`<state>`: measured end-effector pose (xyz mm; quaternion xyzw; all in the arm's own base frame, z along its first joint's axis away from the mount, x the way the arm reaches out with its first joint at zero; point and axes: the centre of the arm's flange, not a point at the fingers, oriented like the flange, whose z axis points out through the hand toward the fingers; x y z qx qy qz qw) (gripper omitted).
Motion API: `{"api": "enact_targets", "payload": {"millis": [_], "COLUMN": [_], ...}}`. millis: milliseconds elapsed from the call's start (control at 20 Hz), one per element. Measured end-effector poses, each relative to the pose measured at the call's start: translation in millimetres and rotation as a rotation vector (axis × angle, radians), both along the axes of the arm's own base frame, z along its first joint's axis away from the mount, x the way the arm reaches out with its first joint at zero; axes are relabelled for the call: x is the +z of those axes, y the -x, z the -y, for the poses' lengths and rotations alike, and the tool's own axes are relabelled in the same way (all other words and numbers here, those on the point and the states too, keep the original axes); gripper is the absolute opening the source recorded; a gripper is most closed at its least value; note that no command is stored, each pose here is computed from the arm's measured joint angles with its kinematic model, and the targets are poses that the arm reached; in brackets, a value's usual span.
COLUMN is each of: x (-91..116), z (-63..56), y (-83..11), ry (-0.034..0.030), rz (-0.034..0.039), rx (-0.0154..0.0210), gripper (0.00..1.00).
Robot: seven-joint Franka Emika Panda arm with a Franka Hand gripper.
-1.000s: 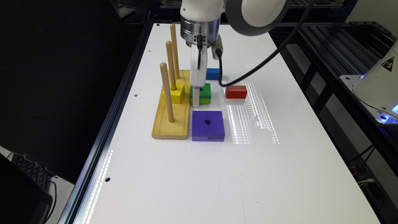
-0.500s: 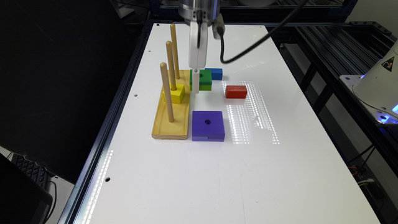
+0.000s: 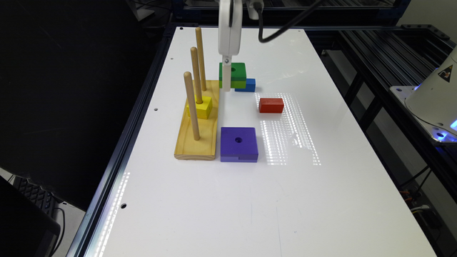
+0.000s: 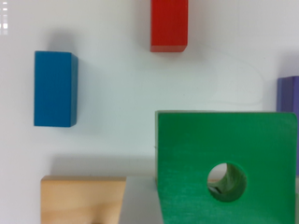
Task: Pick up green block.
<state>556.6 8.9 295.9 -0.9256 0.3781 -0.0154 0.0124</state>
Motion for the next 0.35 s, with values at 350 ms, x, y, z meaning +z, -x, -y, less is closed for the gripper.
{"api": "enact_targets", "payload": {"millis": [350], "x": [31.2], "z": [-0.1], "y": [3.8], "ry": [0.003], "rz": [0.0075], "rx": [0.0007], "gripper": [0.0]}}
